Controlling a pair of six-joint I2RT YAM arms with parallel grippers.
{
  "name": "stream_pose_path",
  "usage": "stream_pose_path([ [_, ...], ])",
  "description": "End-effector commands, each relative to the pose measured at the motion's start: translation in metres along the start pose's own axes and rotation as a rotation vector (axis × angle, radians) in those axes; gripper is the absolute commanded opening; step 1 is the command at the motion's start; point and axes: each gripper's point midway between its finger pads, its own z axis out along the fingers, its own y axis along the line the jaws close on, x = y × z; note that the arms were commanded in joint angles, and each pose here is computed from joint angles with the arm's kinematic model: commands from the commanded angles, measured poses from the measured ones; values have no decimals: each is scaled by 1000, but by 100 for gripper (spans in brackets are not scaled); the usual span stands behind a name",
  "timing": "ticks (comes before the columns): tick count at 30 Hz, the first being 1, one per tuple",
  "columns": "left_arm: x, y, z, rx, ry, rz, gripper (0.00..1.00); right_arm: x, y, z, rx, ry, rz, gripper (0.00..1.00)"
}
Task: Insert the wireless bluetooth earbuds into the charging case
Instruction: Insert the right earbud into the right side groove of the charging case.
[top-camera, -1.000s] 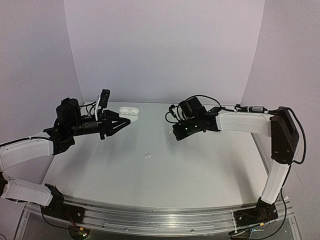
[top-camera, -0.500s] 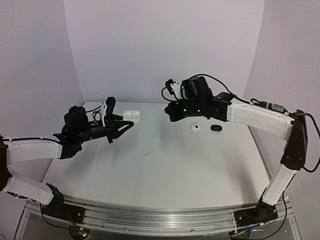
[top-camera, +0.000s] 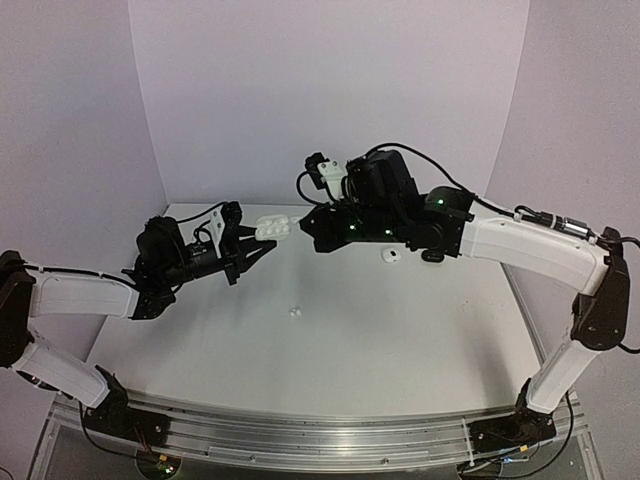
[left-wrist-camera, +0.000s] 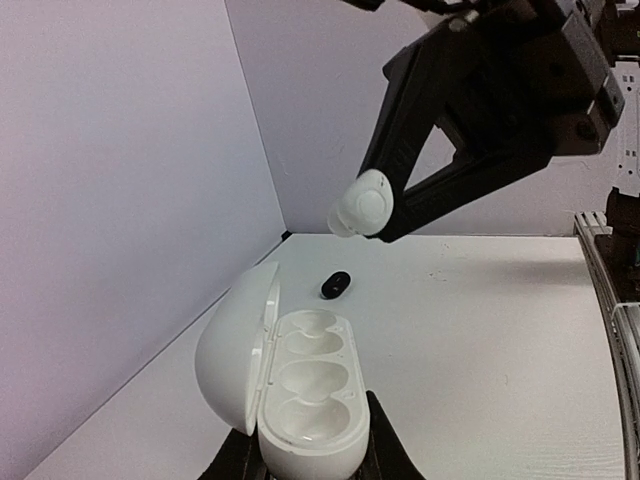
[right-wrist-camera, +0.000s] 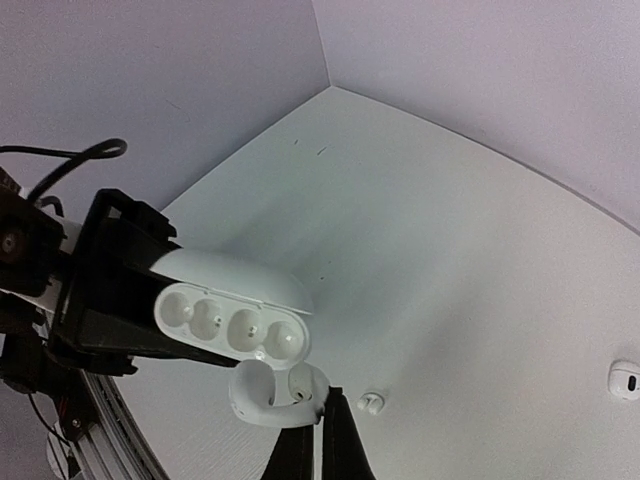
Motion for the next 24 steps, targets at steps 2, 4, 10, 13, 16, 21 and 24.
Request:
stream_pose_path([
  [2,-19,-1,5,0,-45,90,0,-32,15,-6,-7,-80,23,0],
  [4,-19,-1,5,-2,-37,96,0,-29,17,-2,-7,-69,22,0],
  [10,-25,5,9,-17,-25,68,0,-10,21,8,2,-9,-6,0],
  [13,-25,5,10,-9,-19,44,0,-9,22,9,1,-4,-13,0],
  [16,-26,3,10,0,-20,45,0,-9,22,11,7,3,-17,0],
  [21,-27,-2,11,20,-22,94,0,-7,19,16,29,10,-28,0],
  [24,-28,-4,10,25,-22,124,0,-5,18,18,37,17,-32,0],
])
